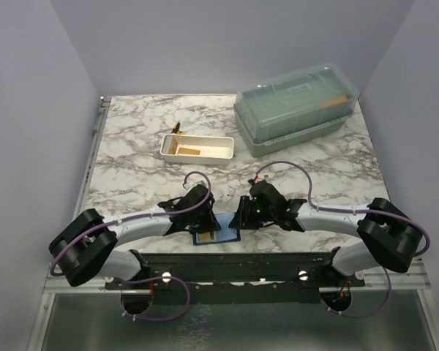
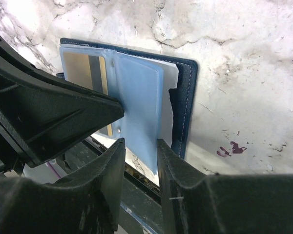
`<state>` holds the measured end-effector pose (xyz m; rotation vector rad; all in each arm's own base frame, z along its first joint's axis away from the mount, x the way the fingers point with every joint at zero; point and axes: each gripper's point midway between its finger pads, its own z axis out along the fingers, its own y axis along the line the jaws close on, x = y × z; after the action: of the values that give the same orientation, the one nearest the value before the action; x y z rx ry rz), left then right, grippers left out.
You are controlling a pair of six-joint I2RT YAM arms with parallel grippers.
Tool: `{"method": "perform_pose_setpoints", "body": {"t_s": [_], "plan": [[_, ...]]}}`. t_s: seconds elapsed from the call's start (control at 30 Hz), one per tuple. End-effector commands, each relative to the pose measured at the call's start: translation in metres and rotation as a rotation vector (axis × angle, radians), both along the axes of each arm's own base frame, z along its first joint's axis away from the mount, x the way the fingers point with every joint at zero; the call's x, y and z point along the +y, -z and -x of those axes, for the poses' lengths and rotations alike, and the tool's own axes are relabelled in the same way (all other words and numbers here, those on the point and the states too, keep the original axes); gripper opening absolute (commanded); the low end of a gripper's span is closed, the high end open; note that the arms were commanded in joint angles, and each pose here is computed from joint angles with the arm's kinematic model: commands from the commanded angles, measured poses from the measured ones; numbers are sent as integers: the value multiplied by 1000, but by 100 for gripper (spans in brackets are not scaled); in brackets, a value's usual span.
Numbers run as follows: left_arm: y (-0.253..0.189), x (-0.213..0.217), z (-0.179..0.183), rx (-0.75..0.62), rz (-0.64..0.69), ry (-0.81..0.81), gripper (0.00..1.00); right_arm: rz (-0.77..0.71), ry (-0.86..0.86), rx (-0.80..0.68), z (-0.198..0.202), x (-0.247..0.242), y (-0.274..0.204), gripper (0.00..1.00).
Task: Put the credit cards into the card holder
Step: Insert the credit card into the card holder.
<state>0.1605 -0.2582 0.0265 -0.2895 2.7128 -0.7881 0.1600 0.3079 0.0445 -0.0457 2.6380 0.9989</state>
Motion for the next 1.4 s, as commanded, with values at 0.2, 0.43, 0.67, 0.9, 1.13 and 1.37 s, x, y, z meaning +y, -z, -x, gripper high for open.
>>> {"method": "perform_pose_setpoints", "body": {"t_s": [0.2, 0.43, 0.67, 0.9, 1.13, 1.37], "plan": [[4, -1, 3, 22, 20, -1, 13, -66, -39, 13, 2, 14, -3, 34], [-10, -7, 2, 5, 60, 17, 13, -158, -84, 17, 6, 28, -12, 12], [-35, 3, -4, 1, 128, -42, 26, -118, -92, 2, 6, 23, -7, 0], [-65, 9, -28, -51, 213, -104, 65, -140, -129, -16, 6, 28, -12, 0], [-54, -9, -37, -8, 170, -25, 69, -143, -135, -29, 3, 32, -16, 0], [-48, -25, -37, -14, 129, 41, 63, -145, -138, -32, 3, 33, -19, 0]]}}
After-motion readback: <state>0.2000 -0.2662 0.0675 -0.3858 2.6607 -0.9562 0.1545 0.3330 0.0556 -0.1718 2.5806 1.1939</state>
